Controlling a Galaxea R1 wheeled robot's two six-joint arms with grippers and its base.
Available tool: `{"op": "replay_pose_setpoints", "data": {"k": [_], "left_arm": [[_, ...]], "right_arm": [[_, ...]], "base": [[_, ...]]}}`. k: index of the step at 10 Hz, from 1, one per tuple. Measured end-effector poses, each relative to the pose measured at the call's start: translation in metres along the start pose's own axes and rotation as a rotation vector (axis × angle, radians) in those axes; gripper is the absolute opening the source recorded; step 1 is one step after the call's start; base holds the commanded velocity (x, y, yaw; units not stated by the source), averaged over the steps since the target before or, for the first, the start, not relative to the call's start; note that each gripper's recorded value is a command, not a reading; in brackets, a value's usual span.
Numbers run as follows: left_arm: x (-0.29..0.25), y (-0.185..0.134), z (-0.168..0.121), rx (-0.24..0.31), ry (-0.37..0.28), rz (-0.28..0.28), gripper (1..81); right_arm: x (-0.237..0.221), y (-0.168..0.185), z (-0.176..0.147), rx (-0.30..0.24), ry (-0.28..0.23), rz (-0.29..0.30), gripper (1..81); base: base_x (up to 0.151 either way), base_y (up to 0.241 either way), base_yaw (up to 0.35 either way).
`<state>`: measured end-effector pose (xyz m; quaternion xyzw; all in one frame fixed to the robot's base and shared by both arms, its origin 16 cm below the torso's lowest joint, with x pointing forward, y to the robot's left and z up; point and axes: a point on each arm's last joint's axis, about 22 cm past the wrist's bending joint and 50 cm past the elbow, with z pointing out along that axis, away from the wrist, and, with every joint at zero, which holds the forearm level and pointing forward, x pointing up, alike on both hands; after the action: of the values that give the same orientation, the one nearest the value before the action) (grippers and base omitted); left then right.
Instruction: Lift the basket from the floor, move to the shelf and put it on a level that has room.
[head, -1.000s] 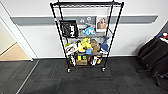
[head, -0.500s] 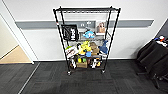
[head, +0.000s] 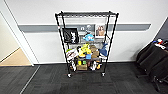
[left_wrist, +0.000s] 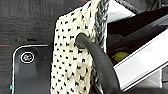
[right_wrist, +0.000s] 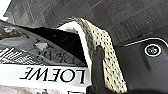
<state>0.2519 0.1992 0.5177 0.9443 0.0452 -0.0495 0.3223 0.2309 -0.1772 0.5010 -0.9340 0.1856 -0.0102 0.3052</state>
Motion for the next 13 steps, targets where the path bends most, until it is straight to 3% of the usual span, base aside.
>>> {"op": "replay_pose_setpoints", "data": {"k": [6,13], "left_arm": [[0.001,0.002,-0.005,0.003,0.010,0.013,1.0],[-0.003,0.014,-0.031,0.024,0.123,0.148,1.0]], "right_arm": [[-0.008,-0.002,0.001,0.000,0.003,-0.003,1.0],[0.005,-0.032,-0.025,0.045,0.090,-0.091,1.0]], "base": [[0.000,0.000,0.000],[0.000,0.000,0.000]]}}
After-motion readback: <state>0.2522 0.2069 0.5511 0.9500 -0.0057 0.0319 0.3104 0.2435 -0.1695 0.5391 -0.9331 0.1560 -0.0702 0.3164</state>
